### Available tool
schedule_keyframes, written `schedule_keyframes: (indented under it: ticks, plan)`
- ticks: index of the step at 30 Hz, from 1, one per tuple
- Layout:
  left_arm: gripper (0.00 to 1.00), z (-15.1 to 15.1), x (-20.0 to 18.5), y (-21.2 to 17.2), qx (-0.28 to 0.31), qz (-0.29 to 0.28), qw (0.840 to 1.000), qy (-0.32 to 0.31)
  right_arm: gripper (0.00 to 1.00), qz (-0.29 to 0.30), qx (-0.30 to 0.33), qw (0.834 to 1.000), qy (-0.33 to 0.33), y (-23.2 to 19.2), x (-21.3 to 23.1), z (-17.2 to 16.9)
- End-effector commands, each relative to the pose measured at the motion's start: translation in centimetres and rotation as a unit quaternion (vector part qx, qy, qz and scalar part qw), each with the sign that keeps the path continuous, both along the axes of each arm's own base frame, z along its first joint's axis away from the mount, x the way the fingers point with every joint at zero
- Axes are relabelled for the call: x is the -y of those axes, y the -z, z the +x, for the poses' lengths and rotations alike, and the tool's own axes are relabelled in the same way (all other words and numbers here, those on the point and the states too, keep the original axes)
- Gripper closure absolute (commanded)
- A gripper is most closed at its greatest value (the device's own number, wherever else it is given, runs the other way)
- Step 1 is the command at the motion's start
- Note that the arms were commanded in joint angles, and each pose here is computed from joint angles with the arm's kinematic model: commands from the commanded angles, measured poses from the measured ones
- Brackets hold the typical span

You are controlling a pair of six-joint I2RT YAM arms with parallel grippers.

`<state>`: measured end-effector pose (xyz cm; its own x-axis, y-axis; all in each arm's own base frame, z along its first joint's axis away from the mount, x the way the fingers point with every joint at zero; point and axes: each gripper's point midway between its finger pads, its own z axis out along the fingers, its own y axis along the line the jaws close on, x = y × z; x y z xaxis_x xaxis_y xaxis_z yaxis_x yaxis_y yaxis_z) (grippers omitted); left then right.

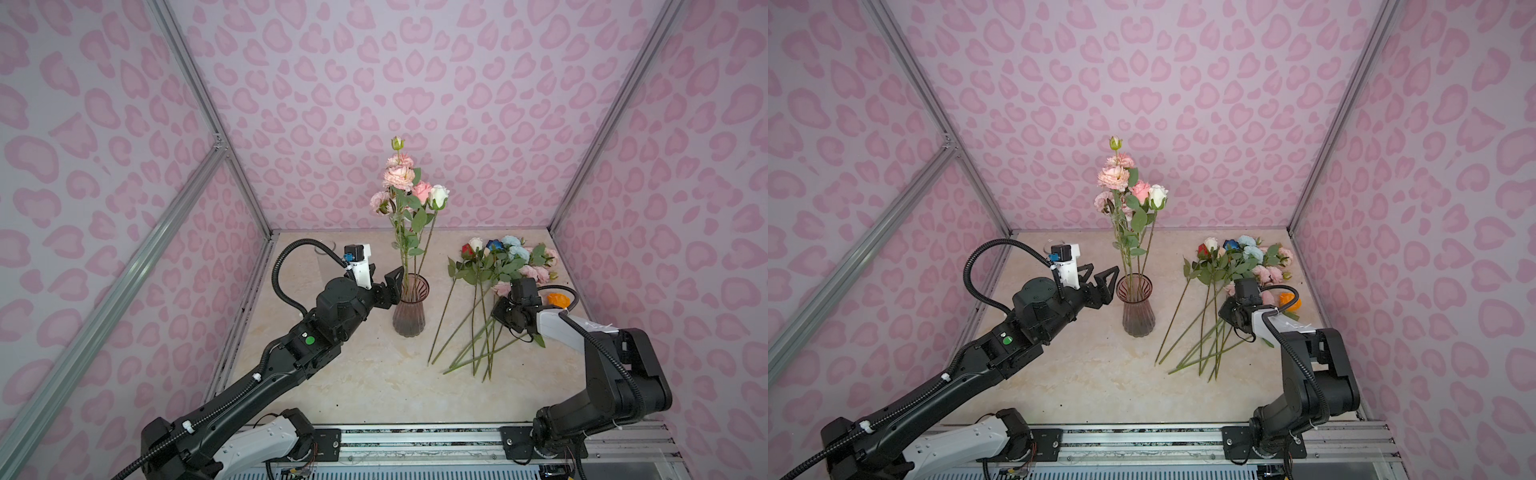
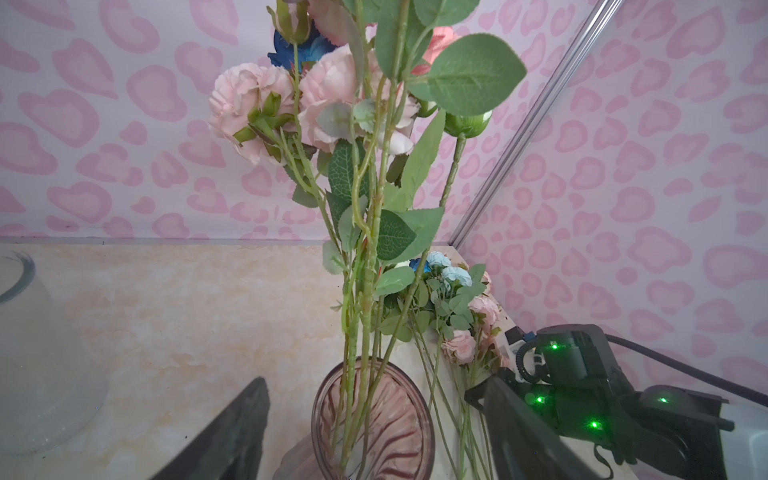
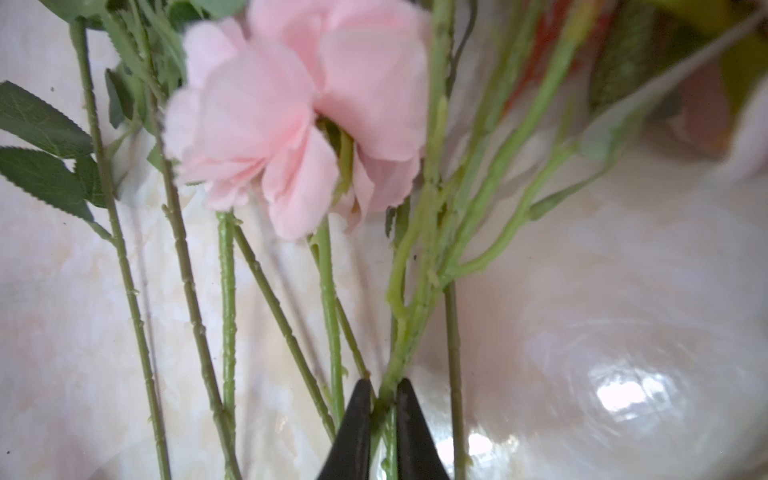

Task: Arrange the flowers into the vase
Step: 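Open the left gripper beside the vase while the right gripper reaches into the flower pile, then grasp a pink carnation stem in the pile with the right gripper and lift it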

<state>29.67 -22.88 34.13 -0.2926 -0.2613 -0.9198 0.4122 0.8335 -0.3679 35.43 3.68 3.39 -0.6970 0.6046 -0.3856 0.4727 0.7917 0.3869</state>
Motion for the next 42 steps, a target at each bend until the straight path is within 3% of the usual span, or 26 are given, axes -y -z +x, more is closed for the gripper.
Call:
schedule_keyframes:
  ticks: [1, 4, 8, 11, 15, 19, 26, 42]
  plan:
    - [0.18, -0.1, 0.2, -0.3, 0.002, -0.003, 1.0, 0.006, 0.82, 0.007, 0.014, 1.0, -0.004, -0.5, -0.2, 0.5]
    - [0.18, -0.1, 0.2, -0.4, 0.004, -0.005, 1.0, 0.006, 0.76, 0.009, 0.008, 1.0, -0.018, -0.4, -0.6, 0.7]
    - [0.18, -0.1, 0.3, -0.4, 0.003, -0.004, 1.0, 0.009, 0.89, 0.013, 0.006, 1.0, -0.019, -0.1, -0.8, 0.7]
    - [0.18, -0.1, 0.3, -0.4, 0.004, -0.002, 1.0, 0.009, 0.91, 0.013, 0.011, 1.0, -0.021, -0.4, -0.8, 0.6]
    - [0.18, -0.1, 0.3, -0.4, 0.005, 0.0, 1.0, 0.009, 0.76, 0.01, -0.002, 0.999, -0.032, 0.0, -0.9, 0.5]
    - [0.18, -0.2, 0.4, -0.5, 0.006, 0.0, 1.0, 0.013, 0.75, 0.02, -0.01, 0.999, -0.031, 1.0, -1.2, 0.5]
    - [0.18, -0.2, 0.1, -0.6, 0.01, 0.003, 1.0, 0.008, 1.0, 0.019, 0.011, 0.999, -0.03, -0.7, -1.2, 0.9]
    - [0.18, -0.1, 0.4, -0.5, 0.01, 0.005, 1.0, 0.012, 1.0, -0.006, 0.056, 0.997, -0.058, -6.2, -1.1, 1.2]
